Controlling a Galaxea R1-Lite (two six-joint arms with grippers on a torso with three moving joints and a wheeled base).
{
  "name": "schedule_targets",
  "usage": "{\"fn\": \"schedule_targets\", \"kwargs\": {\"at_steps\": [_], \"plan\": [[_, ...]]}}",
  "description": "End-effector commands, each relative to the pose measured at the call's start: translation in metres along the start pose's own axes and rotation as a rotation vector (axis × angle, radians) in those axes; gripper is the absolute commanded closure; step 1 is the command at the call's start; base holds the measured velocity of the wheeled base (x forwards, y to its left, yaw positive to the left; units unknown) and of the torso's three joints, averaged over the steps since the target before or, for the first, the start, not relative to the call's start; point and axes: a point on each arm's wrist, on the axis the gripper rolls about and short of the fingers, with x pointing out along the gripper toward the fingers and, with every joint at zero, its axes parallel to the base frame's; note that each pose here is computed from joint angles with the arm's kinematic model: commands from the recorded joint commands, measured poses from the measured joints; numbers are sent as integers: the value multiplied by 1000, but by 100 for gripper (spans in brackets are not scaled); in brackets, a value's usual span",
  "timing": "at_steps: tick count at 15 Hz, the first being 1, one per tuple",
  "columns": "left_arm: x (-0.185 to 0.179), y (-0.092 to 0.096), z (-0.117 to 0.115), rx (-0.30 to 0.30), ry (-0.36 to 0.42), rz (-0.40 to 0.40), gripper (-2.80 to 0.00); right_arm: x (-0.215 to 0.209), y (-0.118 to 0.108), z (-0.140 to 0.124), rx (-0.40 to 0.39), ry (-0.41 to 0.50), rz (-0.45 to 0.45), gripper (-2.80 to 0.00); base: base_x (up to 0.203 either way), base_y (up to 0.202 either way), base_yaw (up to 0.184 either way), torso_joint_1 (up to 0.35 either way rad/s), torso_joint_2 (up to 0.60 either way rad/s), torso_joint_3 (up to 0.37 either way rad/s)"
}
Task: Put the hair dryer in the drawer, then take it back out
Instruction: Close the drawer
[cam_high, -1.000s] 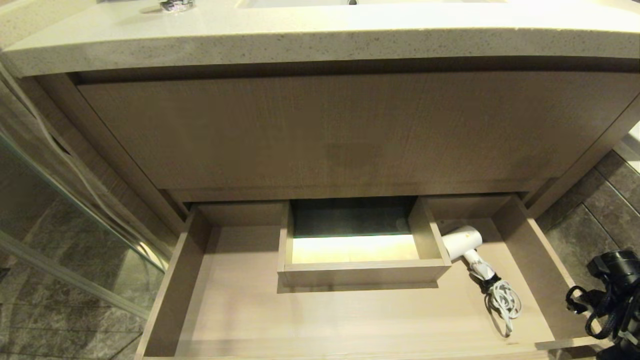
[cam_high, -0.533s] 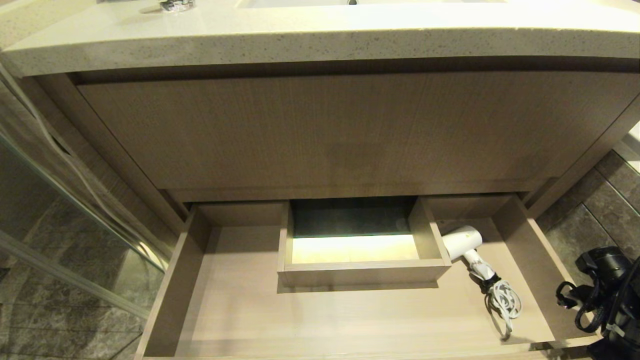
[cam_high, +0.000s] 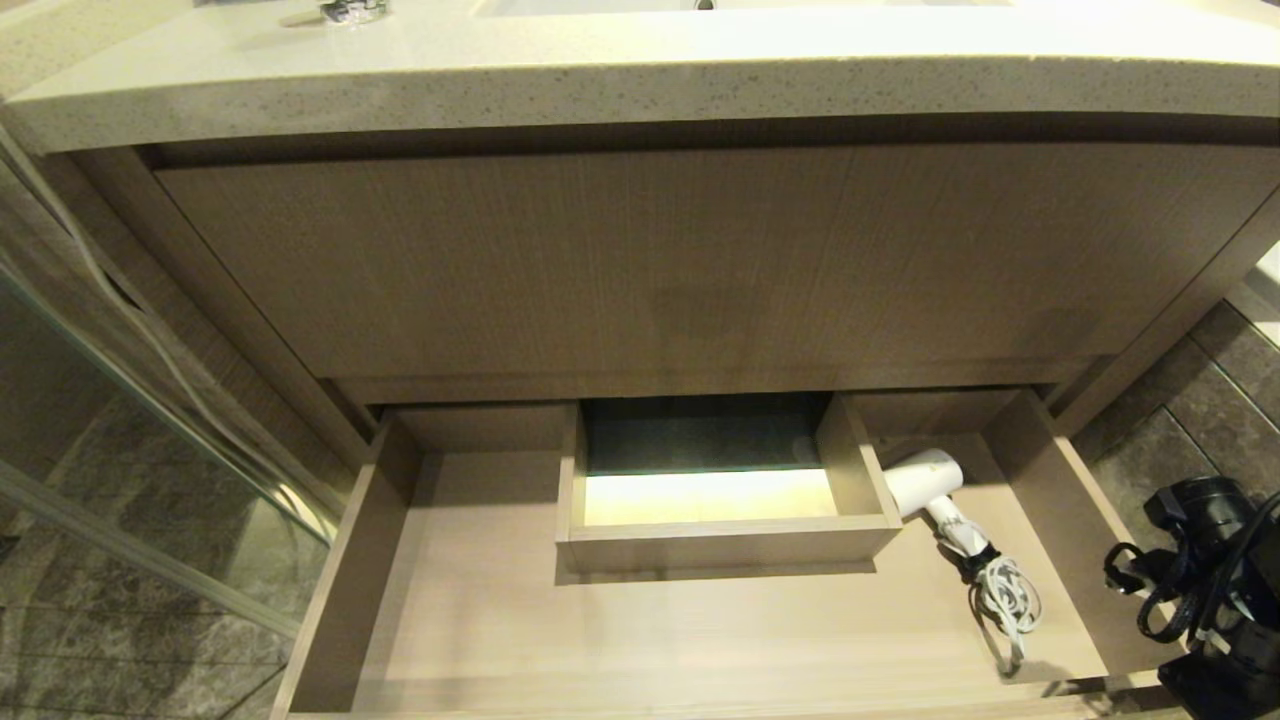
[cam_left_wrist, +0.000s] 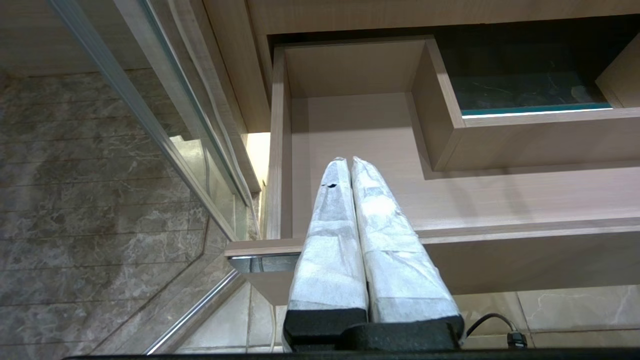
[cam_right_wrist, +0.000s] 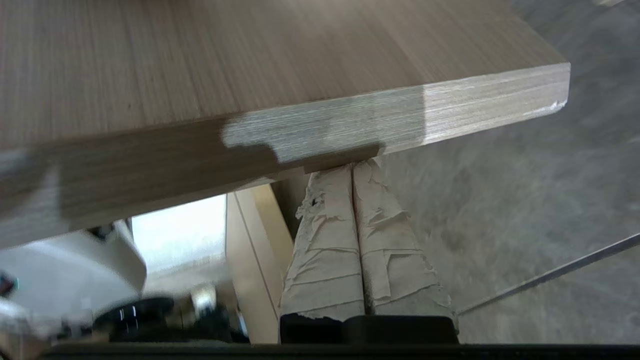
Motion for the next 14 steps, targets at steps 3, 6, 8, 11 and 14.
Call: {"fn": "schedule_targets", "kwargs": {"at_steps": [3, 6, 8, 11, 14], "plan": [[0, 0, 0, 0, 0, 0, 0, -2, -3, 6, 32, -68, -7, 0, 0, 0, 0, 0, 0, 0], [0, 0, 0, 0, 0, 0, 0, -6, -2, 14, 104, -141, -4, 0, 0, 0, 0, 0, 0, 0], [0, 0, 0, 0, 0, 0, 0, -13, 0, 26, 152, -217, -11, 0, 0, 0, 0, 0, 0, 0], [0, 0, 0, 0, 0, 0, 0, -28, 2, 56, 218, -410, -38, 0, 0, 0, 0, 0, 0, 0], [0, 0, 0, 0, 0, 0, 0, -44, 2, 87, 283, -573, -48, 0, 0, 0, 0, 0, 0, 0]]}}
